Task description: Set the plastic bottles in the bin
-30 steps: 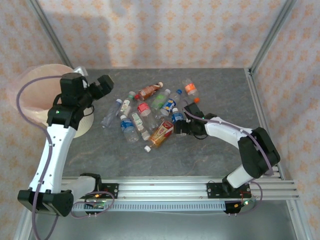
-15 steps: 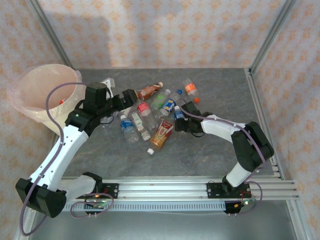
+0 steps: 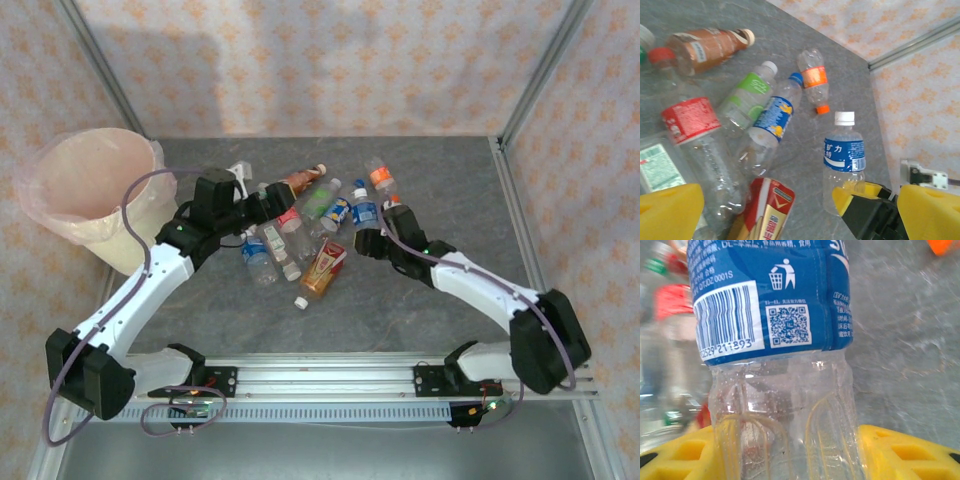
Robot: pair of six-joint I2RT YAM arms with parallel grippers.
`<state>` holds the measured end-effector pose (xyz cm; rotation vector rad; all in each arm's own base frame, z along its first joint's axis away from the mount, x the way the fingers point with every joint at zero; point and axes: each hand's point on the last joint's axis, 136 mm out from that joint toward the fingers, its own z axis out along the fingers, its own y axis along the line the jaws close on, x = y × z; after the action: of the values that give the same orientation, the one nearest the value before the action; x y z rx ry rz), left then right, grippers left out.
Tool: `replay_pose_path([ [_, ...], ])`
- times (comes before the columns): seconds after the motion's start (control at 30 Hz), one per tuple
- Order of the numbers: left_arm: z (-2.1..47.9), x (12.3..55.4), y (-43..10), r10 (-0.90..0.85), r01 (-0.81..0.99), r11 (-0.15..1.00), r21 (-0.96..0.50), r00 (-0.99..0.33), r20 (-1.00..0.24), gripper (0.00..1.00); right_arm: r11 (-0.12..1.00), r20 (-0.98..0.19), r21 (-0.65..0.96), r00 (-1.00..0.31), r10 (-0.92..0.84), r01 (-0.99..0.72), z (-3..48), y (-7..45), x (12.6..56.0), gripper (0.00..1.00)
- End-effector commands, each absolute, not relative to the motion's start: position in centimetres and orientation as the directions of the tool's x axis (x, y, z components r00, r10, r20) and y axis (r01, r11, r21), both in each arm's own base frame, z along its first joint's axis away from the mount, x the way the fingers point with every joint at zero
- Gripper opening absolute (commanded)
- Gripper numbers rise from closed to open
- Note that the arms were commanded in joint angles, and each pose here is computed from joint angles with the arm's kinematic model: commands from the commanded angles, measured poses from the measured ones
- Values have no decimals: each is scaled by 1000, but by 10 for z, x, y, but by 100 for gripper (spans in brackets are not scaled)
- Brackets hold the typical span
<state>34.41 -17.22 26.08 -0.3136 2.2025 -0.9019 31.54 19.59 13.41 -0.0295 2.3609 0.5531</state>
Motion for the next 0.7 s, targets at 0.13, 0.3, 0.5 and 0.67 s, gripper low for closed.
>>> replay_pose_path([
  [0.13, 271, 350, -216, -468, 159, 587, -794, -734, -492, 100, 728, -709, 557, -685, 167, -399, 195, 238, 303, 52],
  [0.3, 275, 349, -244, -430, 217, 537, -815, -761, -486, 100, 630, -719, 607, -672, 177, -485, 227, 256, 291, 52],
  [0.5, 277, 348, -266, -402, 249, 525, -814, -770, -496, 100, 545, -724, 634, -669, 169, -549, 248, 276, 283, 52],
  [0.67, 271, 355, -271, -409, 223, 544, -809, -771, -488, 100, 501, -741, 619, -661, 119, -605, 255, 298, 275, 52],
])
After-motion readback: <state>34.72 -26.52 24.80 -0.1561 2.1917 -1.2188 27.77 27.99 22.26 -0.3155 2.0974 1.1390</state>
